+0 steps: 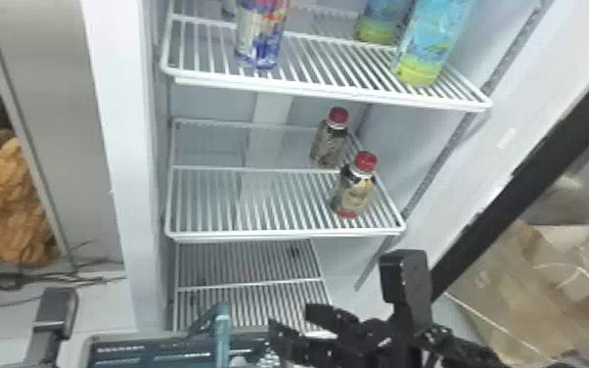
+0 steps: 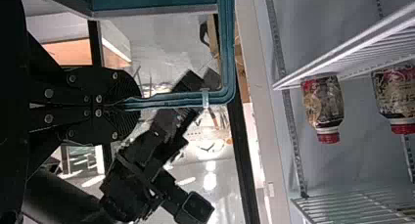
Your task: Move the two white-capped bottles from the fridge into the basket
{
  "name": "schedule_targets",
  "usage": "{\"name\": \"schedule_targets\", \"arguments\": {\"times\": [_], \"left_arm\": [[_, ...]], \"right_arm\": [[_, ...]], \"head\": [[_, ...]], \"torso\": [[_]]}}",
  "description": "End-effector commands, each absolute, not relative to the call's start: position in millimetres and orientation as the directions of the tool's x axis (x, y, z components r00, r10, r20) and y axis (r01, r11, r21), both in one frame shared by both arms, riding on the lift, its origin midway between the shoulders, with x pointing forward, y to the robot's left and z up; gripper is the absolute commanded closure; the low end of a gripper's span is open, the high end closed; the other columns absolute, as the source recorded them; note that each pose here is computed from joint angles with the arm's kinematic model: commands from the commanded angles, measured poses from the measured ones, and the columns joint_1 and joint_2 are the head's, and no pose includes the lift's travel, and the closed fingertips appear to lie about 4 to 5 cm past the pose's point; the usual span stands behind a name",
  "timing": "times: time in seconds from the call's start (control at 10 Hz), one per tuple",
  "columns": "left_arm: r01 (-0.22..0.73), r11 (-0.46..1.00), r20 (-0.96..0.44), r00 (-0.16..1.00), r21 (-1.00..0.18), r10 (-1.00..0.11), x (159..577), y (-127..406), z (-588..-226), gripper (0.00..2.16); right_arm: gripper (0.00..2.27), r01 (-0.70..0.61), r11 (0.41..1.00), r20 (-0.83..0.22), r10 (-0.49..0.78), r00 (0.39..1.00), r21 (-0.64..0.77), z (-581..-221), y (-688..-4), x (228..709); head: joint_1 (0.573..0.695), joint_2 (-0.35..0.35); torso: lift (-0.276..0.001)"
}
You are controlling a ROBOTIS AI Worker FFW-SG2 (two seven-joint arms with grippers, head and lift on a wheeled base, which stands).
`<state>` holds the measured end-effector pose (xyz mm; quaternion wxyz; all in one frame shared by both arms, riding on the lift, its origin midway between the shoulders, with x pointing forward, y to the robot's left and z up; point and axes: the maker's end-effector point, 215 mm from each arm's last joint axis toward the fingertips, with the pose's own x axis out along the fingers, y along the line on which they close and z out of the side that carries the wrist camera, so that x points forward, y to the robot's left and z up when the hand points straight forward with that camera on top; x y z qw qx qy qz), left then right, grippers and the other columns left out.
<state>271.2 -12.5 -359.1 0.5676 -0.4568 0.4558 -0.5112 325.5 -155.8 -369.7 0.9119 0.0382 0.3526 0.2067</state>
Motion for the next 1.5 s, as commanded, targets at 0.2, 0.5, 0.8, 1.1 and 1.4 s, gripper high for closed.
{"name": "schedule_targets", "arguments": {"times": [0.2, 0.5, 0.8, 1.1, 1.4], "left_arm": [[0.163, 0.063, -0.054, 0.062, -0.985, -0.997, 270.7, -11.9, -360.4, 1.16], [0.162, 0.065, -0.055, 0.062, -0.985, -0.997, 270.7, -11.9, -360.7, 1.16], [0.16, 0.065, -0.056, 0.06, -0.985, -0.997, 269.2, -12.1, -361.7, 1.16], [0.155, 0.064, -0.055, 0.059, -0.986, -0.997, 267.5, -12.6, -362.7, 1.16], [0.15, 0.062, -0.053, 0.062, -0.987, -0.997, 266.4, -12.9, -363.3, 1.16]], "right_arm": [[0.57, -0.388, 0.911, -0.367, 0.412, 0.834, 0.142, -303.6, -154.1, 371.5], [0.57, -0.374, 0.922, -0.124, 0.385, 0.914, 0.103, -248.6, -157.4, 388.6], [0.56, -0.315, 0.941, 0.005, 0.317, 0.948, 0.119, -232.0, -168.9, 390.4], [0.5, -0.212, 0.968, 0.106, 0.199, 0.974, 0.133, -224.6, -189.1, 390.7], [0.51, -0.184, 0.976, 0.089, 0.174, 0.981, 0.12, -238.5, -195.4, 390.2]], "head": [[0.695, -0.314], [0.695, -0.296], [0.695, -0.3], [0.695, -0.333], [0.695, -0.35]], "torso": [[-0.26], [-0.26], [-0.26], [-0.26], [-0.26]]}}
